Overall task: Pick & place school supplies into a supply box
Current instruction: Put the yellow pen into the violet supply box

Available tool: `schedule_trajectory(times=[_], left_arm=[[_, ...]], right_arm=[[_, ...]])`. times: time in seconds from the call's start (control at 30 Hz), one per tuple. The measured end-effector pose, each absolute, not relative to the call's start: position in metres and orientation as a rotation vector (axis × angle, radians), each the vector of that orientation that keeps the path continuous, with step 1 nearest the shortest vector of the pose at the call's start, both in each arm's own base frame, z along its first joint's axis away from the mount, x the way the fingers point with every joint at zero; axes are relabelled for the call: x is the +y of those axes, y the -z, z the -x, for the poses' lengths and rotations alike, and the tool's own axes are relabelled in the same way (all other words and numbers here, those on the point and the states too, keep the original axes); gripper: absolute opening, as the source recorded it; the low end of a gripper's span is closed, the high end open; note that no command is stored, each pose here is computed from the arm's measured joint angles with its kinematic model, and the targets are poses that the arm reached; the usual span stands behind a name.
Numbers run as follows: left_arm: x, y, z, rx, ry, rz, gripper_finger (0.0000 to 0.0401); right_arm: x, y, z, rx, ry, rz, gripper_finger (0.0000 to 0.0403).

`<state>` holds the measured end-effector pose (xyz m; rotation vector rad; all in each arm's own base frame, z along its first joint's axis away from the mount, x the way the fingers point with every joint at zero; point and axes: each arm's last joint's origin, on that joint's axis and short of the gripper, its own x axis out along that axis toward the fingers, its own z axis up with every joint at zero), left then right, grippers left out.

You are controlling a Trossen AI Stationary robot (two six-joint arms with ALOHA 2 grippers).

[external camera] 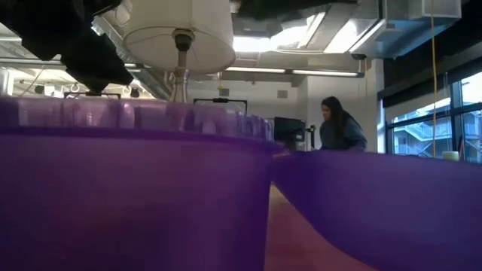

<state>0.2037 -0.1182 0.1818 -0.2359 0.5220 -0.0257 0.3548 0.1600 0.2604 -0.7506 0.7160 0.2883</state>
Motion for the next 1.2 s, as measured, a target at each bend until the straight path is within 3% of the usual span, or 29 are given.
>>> schedule_trajectory(times=[0.23, 0.43, 0.6, 0.9, 1.03, 1.2], left_arm=[[-0.117, -0.183, -0.205, 0.507, 0.011, 0.259, 0.0127], [-0.115, -0.183, -0.206, 0.502, 0.010, 0.215, 0.0127], [-0.116, -0.183, -0.206, 0.502, 0.027, 0.198, 0.0128], [-0.117, -0.182, -0.205, 0.530, 0.091, 0.167, 0.0128], [-0.117, -0.182, -0.205, 0.523, 0.101, 0.100, 0.0137], [-0.116, -0.182, -0.205, 0.524, 0.110, 0.027, 0.0183]], right_arm=[[0.135, -0.298, -0.308, 0.908, -0.153, 0.343, 0.0130], [0.138, -0.304, -0.299, 0.901, -0.132, 0.312, 0.0130], [0.132, -0.295, -0.287, 1.008, -0.125, 0.347, 0.0130], [0.110, -0.271, -0.238, 0.767, -0.170, 0.172, 0.0130], [0.093, -0.256, -0.209, 0.688, -0.083, 0.048, 0.0130], [0.073, -0.234, -0.180, 0.585, 0.100, -0.043, 0.0130]])
